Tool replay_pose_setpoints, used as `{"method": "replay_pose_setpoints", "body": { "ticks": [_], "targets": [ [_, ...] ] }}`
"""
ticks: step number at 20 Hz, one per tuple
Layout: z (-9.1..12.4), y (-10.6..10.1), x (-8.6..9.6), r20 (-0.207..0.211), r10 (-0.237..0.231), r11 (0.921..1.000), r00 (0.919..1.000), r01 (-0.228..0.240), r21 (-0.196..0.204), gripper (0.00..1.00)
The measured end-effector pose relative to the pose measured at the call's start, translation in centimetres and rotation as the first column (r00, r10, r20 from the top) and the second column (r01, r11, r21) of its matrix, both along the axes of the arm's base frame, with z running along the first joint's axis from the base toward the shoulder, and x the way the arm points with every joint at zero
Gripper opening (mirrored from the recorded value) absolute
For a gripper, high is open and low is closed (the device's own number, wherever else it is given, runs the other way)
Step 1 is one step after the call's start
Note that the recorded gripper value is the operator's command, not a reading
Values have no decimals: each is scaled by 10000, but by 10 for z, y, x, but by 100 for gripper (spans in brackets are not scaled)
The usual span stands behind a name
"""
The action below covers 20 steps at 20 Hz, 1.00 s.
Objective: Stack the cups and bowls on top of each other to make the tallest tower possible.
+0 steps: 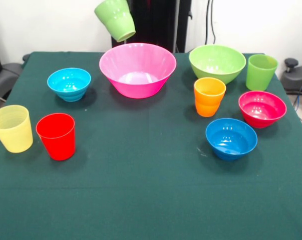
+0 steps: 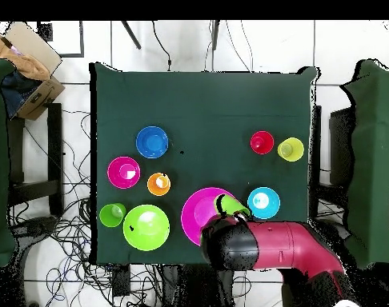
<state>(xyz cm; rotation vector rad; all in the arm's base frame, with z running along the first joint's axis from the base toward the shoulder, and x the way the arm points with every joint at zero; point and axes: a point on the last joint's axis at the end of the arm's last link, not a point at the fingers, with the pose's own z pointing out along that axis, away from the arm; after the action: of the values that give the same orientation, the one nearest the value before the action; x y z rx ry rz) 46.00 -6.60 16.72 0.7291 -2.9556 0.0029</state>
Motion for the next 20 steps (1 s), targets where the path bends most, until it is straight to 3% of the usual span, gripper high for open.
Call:
{"method": "replay_pose_setpoints", "body": {
  "ticks": [20],
  "targets": [
    [-9, 21, -8, -25, 275, 9994, 9996, -275, -213, 0]
  ]
}}
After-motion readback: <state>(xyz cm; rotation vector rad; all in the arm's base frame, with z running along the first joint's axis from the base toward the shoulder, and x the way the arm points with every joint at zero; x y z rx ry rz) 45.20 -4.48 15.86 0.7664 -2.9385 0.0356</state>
